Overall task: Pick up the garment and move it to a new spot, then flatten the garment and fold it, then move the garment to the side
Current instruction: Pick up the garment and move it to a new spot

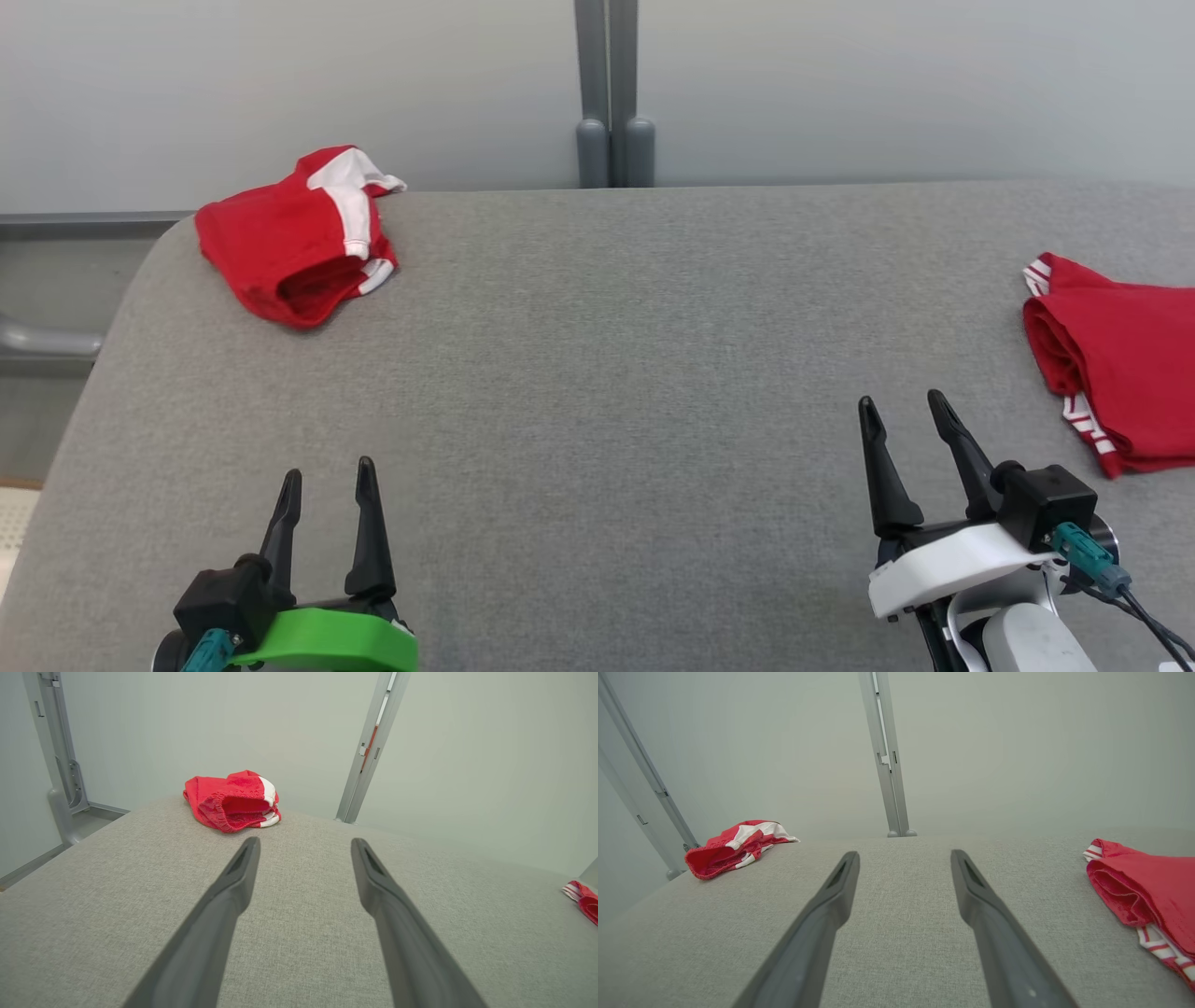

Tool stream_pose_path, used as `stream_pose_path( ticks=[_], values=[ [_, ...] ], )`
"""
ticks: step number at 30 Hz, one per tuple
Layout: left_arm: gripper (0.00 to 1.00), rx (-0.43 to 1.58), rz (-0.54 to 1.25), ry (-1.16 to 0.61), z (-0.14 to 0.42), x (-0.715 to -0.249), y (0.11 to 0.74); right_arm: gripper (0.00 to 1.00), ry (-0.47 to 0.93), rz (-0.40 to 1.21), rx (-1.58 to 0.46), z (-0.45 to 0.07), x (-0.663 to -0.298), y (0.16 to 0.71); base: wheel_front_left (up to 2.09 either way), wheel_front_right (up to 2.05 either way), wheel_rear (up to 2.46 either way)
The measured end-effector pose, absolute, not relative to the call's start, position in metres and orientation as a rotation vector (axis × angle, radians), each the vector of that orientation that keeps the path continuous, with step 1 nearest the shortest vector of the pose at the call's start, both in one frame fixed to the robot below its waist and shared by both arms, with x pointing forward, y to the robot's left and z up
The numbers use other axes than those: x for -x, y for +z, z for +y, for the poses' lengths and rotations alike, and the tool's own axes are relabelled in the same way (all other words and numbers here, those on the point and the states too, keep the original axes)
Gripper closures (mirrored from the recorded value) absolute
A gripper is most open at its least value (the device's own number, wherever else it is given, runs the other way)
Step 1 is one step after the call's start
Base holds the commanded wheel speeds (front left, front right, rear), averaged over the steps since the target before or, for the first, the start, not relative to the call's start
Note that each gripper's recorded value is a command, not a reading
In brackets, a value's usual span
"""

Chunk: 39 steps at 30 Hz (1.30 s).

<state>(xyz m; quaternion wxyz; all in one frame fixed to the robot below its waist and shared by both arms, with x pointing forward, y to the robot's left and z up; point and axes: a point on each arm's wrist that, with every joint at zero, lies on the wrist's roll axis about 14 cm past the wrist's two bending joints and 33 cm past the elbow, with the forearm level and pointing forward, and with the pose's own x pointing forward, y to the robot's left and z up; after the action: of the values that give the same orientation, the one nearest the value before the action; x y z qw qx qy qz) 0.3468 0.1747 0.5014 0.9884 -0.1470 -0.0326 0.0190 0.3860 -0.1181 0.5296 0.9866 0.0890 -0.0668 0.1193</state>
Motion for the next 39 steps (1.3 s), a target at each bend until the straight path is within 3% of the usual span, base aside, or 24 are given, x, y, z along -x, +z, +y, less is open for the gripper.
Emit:
stream_pose_path(
  ticks=[24, 39],
  values=[
    [0.00, 0.260, -0.159, 0.544, 0.313, -0.237, 0.510, 0.00, 0.767, -0.109, -0.240, 0.072, -0.397, 0.540, 0.00, 0.00, 0.00],
    [0.00, 0.240, -0.126, 0.558, 0.320, -0.241, 0.504, 0.00, 0.783, -0.092, -0.253, 0.082, -0.410, 0.532, 0.00, 0.00, 0.00]
  ],
)
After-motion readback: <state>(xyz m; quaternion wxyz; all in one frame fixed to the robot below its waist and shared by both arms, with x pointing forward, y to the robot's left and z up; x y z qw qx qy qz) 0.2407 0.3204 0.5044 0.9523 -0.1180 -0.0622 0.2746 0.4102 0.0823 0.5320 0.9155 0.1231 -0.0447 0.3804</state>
